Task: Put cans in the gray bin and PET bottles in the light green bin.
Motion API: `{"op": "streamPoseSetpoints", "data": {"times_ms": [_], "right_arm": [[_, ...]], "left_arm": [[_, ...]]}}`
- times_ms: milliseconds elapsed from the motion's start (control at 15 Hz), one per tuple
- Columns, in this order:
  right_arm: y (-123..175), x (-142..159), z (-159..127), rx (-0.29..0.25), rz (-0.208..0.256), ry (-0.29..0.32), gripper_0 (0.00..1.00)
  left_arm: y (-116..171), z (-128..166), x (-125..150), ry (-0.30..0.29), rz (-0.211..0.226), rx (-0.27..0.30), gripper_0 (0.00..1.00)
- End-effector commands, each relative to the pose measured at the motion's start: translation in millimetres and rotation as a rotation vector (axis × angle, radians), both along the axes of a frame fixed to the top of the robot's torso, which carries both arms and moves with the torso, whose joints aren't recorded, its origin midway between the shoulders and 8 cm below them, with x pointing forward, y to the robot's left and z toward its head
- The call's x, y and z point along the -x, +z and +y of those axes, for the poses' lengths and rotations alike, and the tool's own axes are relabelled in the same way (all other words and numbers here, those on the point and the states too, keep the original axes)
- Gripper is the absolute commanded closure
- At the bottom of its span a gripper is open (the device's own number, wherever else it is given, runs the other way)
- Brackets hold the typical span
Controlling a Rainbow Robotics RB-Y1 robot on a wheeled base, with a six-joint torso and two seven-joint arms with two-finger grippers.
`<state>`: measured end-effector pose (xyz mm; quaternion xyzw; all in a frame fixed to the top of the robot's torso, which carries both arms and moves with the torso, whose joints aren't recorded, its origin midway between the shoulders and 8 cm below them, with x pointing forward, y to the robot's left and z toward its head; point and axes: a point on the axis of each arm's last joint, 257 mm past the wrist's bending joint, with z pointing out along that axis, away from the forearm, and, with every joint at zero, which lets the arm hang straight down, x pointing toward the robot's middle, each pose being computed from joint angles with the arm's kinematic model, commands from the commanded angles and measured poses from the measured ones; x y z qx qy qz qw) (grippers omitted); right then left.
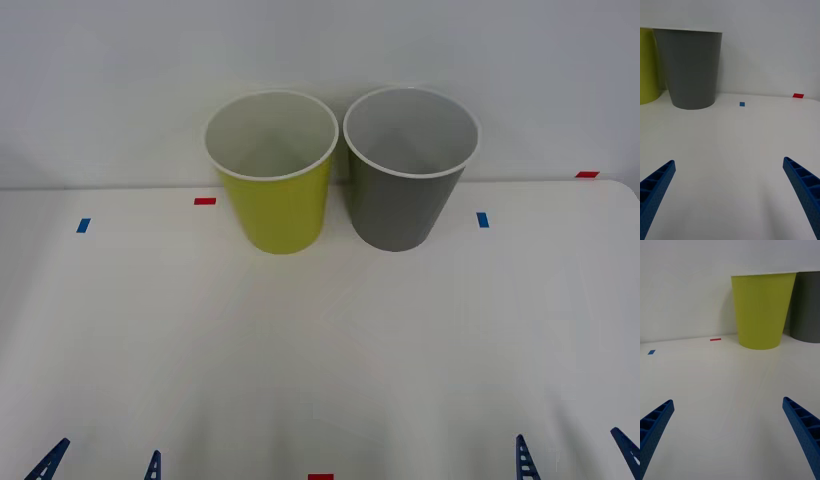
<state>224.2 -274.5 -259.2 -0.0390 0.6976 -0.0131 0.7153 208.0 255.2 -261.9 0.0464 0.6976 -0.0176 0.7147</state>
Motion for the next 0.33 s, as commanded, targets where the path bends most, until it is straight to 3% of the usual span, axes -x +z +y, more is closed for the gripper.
{"op": "streamPoseSetpoints", "data": {"times_ms": [67,333], "right_arm": [[0.0,0.0,0.0,0.000,0.000,0.000,0.00],[0.0,0.0,0.0,0.000,0.000,0.000,0.00]], "left_arm": [[0.0,0.0,0.0,0.000,0.000,0.000,0.00],[0.0,0.0,0.0,0.000,0.000,0.000,0.00]]}}
